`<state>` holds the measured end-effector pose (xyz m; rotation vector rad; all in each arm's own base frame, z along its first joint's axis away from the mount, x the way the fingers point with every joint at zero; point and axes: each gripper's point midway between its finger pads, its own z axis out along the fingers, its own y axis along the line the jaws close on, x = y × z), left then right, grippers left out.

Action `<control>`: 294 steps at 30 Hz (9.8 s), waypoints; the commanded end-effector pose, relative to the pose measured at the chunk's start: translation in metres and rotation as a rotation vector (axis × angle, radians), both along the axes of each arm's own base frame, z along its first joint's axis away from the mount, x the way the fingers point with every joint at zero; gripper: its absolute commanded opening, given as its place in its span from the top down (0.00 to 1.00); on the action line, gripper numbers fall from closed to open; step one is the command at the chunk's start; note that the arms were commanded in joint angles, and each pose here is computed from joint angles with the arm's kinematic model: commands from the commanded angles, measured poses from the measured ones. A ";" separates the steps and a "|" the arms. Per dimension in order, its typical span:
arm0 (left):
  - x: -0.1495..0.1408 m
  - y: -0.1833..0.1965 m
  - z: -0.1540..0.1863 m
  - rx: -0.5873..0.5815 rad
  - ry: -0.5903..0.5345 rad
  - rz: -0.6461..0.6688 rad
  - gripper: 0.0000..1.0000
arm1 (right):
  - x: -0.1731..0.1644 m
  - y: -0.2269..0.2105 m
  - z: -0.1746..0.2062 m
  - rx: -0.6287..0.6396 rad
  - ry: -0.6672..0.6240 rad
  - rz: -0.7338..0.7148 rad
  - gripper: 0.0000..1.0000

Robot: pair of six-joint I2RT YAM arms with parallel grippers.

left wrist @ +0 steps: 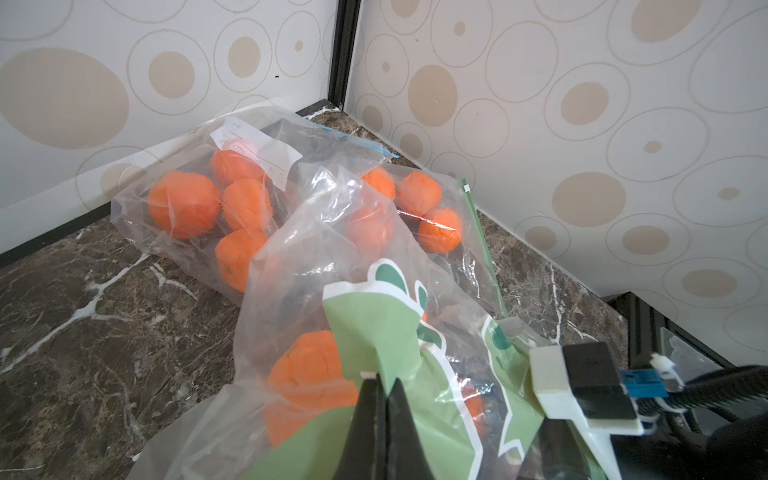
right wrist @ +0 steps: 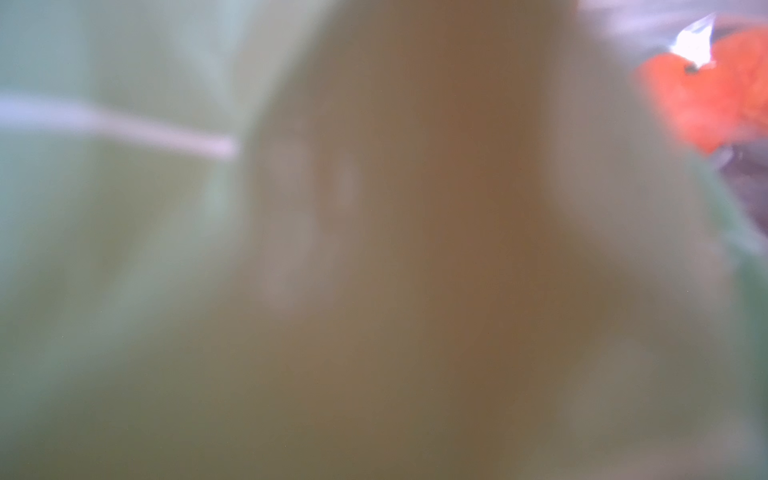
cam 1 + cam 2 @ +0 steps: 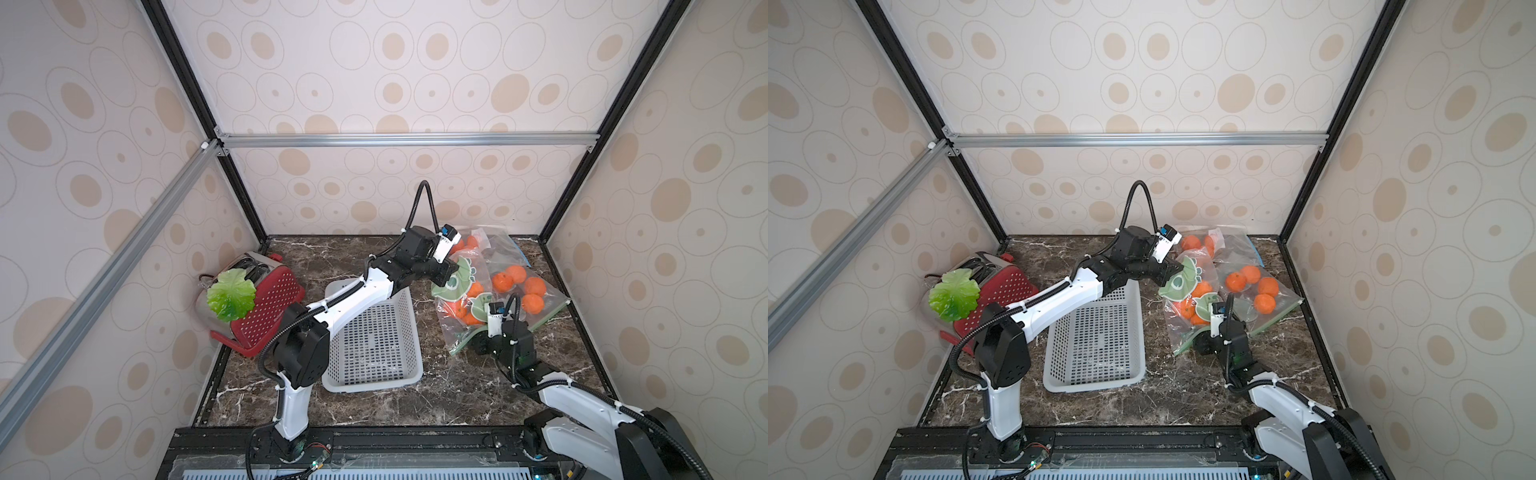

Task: Open the zip-top bag and take out the orange
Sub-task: Adjust the zipper food storage bag at the center of the board, then pick up the orange from the zipper food storage bag, then place the orange in the basket, then pick up the orange from the zipper food storage bag, then place the orange in the basket.

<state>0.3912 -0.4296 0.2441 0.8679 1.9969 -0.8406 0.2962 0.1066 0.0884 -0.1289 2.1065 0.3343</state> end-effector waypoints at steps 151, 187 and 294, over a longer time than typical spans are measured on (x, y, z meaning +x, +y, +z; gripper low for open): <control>0.063 0.045 -0.098 0.126 0.122 0.219 1.00 | -0.060 0.149 0.070 -0.103 0.107 0.512 0.31; 0.060 0.042 -0.100 0.138 0.145 0.198 1.00 | -0.045 0.019 0.012 -0.167 0.269 -0.187 0.81; 0.040 0.046 -0.101 0.072 0.288 0.209 1.00 | -0.043 0.216 0.087 0.141 -0.058 0.706 0.53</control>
